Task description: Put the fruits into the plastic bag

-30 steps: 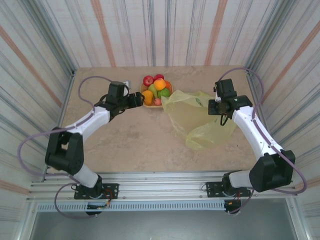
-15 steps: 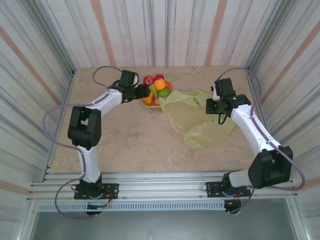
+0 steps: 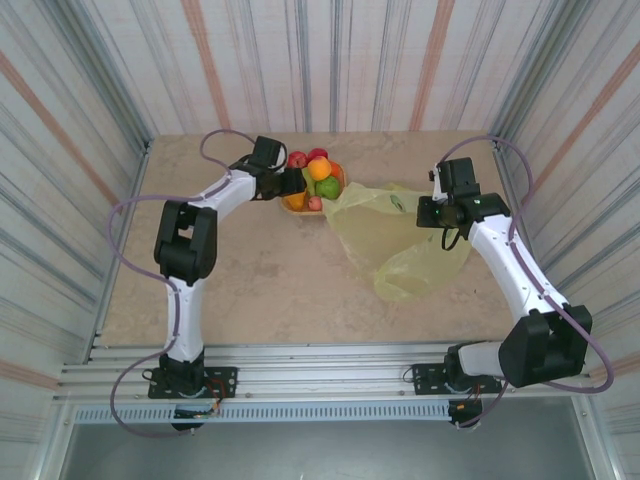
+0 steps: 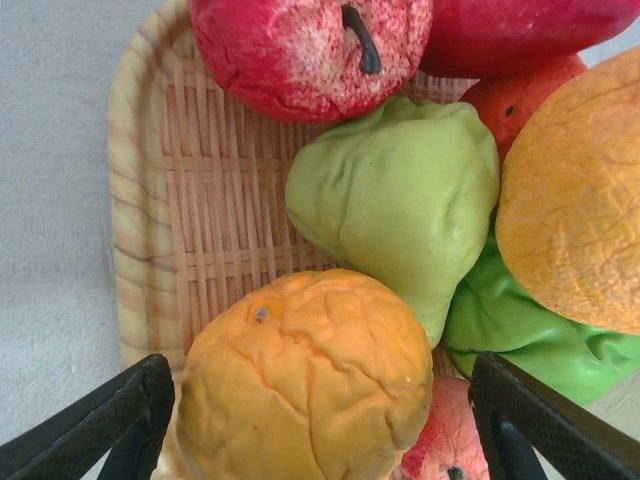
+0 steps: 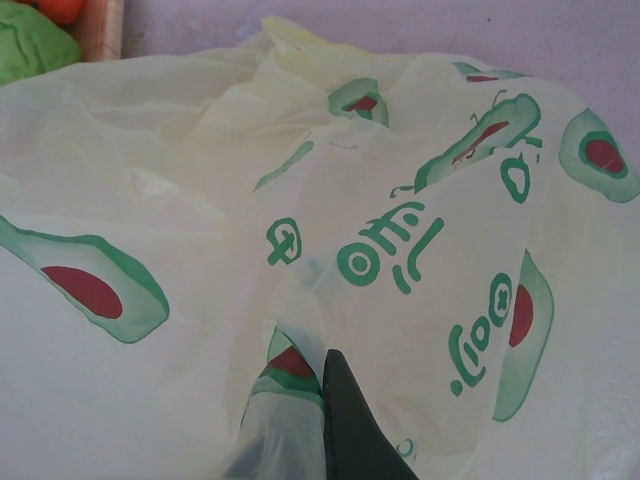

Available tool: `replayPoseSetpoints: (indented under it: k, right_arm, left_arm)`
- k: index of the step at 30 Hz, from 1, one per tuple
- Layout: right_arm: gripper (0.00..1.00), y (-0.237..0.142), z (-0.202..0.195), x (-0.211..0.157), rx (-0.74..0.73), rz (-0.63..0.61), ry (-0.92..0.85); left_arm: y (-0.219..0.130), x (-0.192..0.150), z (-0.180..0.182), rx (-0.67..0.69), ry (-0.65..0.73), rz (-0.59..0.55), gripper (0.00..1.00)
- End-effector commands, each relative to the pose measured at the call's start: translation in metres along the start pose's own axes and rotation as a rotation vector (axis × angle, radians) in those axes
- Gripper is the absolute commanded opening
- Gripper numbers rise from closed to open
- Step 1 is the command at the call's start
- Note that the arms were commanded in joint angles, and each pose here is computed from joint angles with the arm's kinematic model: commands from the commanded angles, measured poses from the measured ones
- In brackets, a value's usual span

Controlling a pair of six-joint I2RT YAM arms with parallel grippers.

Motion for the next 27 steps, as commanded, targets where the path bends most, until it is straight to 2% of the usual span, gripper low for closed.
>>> replayPoseSetpoints:
  k: [1, 20, 27]
  right_arm:
    - [0.00, -0.003, 0.000, -0.003, 0.012, -0.008, -0.013]
    - [0.00, -0.004, 0.000, -0.007, 0.015, -0.016, -0.016]
    - [0.00, -0.004, 0.001, -0.005, 0.019, -0.021, -0.010]
  left_arm:
    - [0.006, -0.004, -0.003, 0.021, 0.025, 0.014, 0.81]
    - [0.026, -0.013, 0.007, 0.094, 0.050, 0.048, 0.83]
    - [0.020, -0.010, 0.004, 0.089, 0.055, 0.034, 0.75]
Point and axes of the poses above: each hand's point on the last joint's axis, 136 mm out from that joint toward the fingers, its own y axis out along the fingers, its own z axis along the line the jaws close on, x = y × z, the point moved 1 cm from there along -y, back along the fingers, and after that the axes turned 15 degrees about -y, right-handed, at the moved point
